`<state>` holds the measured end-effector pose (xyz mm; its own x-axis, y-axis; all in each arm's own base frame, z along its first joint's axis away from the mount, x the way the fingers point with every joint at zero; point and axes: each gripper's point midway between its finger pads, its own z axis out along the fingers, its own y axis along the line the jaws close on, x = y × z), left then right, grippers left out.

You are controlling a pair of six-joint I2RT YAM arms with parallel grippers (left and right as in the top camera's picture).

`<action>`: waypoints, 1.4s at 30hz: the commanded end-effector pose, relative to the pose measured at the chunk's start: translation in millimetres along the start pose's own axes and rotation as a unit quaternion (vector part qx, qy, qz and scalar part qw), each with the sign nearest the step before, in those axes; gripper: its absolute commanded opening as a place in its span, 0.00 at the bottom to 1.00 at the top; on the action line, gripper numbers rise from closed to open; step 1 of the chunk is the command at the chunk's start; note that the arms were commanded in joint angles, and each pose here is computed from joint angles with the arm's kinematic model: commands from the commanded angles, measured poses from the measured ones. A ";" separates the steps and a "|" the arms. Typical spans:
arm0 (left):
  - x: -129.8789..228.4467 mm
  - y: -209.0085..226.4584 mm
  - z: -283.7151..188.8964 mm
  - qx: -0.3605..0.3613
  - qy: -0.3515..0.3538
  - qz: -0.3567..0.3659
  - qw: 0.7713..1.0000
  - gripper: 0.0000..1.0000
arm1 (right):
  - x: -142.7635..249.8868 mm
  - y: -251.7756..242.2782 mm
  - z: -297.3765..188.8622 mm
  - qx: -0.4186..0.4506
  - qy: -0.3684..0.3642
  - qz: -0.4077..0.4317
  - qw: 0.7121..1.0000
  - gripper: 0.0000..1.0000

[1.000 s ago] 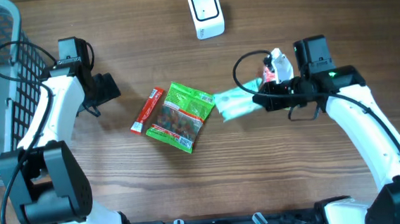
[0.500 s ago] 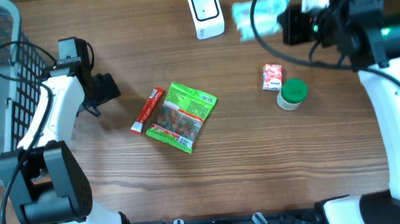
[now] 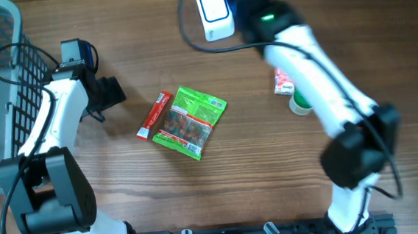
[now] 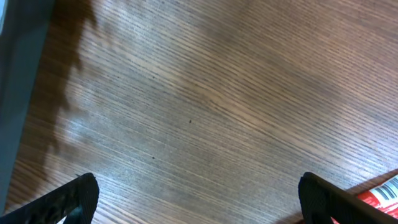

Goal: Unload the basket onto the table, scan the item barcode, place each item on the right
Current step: 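Lift the light-green packet and hold it before the white scanner, then carry the light-green packet right and set it beside the jar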

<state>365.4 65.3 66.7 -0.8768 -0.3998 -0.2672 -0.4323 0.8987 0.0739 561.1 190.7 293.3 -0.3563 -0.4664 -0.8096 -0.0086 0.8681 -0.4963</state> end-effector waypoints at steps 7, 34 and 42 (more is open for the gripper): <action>-7.3 0.1 -8.3 0.006 -0.013 0.000 1.000 1.00 | 62.1 83.3 55.2 0.160 0.067 -0.384 0.907 0.04; -7.3 0.1 -8.3 0.006 -0.013 0.000 1.000 1.00 | 60.1 102.2 33.4 0.174 0.064 -0.332 0.925 0.04; -7.3 0.1 -8.3 0.006 -0.013 0.000 1.000 1.00 | -22.0 1.1 -28.5 0.193 0.021 -0.200 0.960 0.04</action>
<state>365.4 65.5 66.7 -0.8767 -0.3997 -0.2675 -0.4325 0.8985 0.0749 564.3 237.6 210.1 -0.4817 -0.8321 -0.2748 0.0228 0.3016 -0.9532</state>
